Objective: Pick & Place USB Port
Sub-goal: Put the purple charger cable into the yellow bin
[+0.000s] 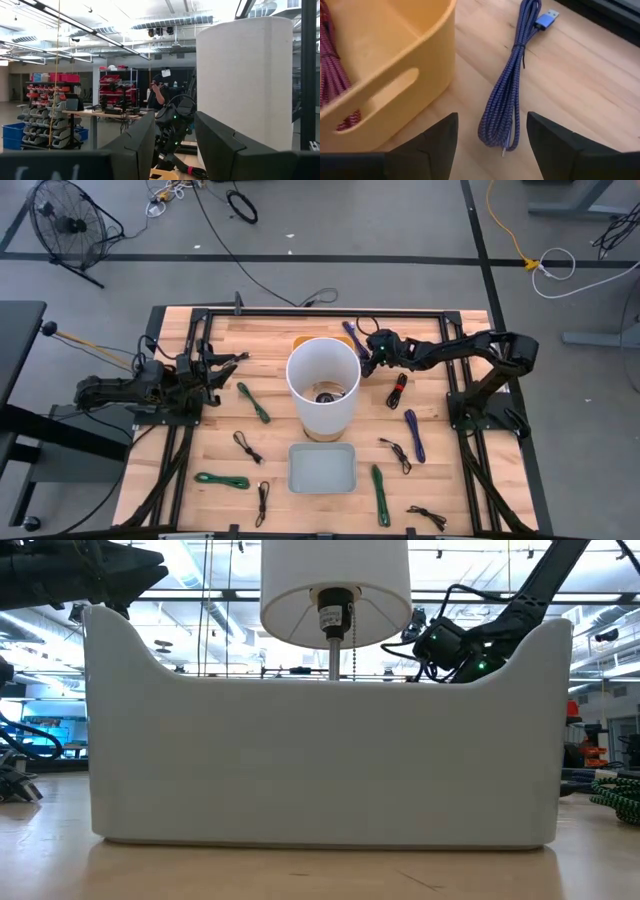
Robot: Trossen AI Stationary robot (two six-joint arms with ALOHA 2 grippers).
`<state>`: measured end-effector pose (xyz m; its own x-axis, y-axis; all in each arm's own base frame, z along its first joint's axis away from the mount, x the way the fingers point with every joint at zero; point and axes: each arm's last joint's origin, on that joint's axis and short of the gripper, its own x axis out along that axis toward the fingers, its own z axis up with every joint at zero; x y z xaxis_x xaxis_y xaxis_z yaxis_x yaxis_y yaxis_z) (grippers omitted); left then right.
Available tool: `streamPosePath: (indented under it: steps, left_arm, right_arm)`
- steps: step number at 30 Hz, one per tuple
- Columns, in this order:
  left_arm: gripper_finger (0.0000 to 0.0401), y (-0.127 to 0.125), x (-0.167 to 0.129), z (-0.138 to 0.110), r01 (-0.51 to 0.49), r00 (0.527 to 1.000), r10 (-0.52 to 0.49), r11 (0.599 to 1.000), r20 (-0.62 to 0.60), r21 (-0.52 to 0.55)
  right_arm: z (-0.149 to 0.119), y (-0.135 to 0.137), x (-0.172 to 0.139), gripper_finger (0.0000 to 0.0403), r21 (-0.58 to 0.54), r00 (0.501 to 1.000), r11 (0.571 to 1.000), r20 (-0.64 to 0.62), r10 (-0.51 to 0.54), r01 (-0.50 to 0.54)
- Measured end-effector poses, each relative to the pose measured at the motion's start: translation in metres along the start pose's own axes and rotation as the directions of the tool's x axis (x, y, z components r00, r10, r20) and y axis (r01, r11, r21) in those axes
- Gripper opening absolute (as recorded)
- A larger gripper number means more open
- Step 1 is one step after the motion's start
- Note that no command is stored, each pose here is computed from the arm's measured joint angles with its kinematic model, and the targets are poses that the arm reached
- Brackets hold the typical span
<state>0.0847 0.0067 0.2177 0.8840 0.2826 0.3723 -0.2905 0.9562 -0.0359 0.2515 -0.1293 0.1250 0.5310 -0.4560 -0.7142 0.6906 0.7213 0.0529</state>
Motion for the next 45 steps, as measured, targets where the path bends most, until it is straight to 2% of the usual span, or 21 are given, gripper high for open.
streamPosePath:
  steps: [10, 31, 39, 42, 45]
  left_arm:
    - [0.0144, 0.000, 0.000, 0.000, 0.000, 1.000, 0.000, 1.000, 0.000, 0.000]
    - [0.0144, 0.000, 0.000, 0.000, 0.000, 1.000, 0.000, 1.000, 0.000, 0.000]
    - [0.0144, 0.000, 0.000, 0.000, 0.000, 1.000, 0.000, 1.000, 0.000, 0.000]
    - [0.0144, 0.000, 0.000, 0.000, 0.000, 1.000, 0.000, 1.000, 0.001, 0.000]
    - [0.0144, 0.000, 0.000, 0.000, 0.001, 1.000, -0.001, 1.000, 0.000, 0.000]
  right_arm:
    - [-0.003, -0.002, 0.011, 0.0235, -0.006, 1.000, 1.000, 0.008, -0.006, 0.006]
    - [-0.004, -0.004, 0.011, 0.0235, 0.003, 0.999, 0.999, -0.006, -0.046, 0.046]
    - [-0.012, -0.004, 0.024, 0.0234, -0.003, 0.999, 0.999, -0.016, -0.049, 0.049]
    - [-0.011, -0.006, 0.026, 0.0215, 0.004, 0.999, 0.999, -0.016, -0.052, 0.052]
    - [-0.011, -0.008, 0.026, 0.0164, 0.013, 0.998, 0.998, -0.018, -0.059, 0.059]
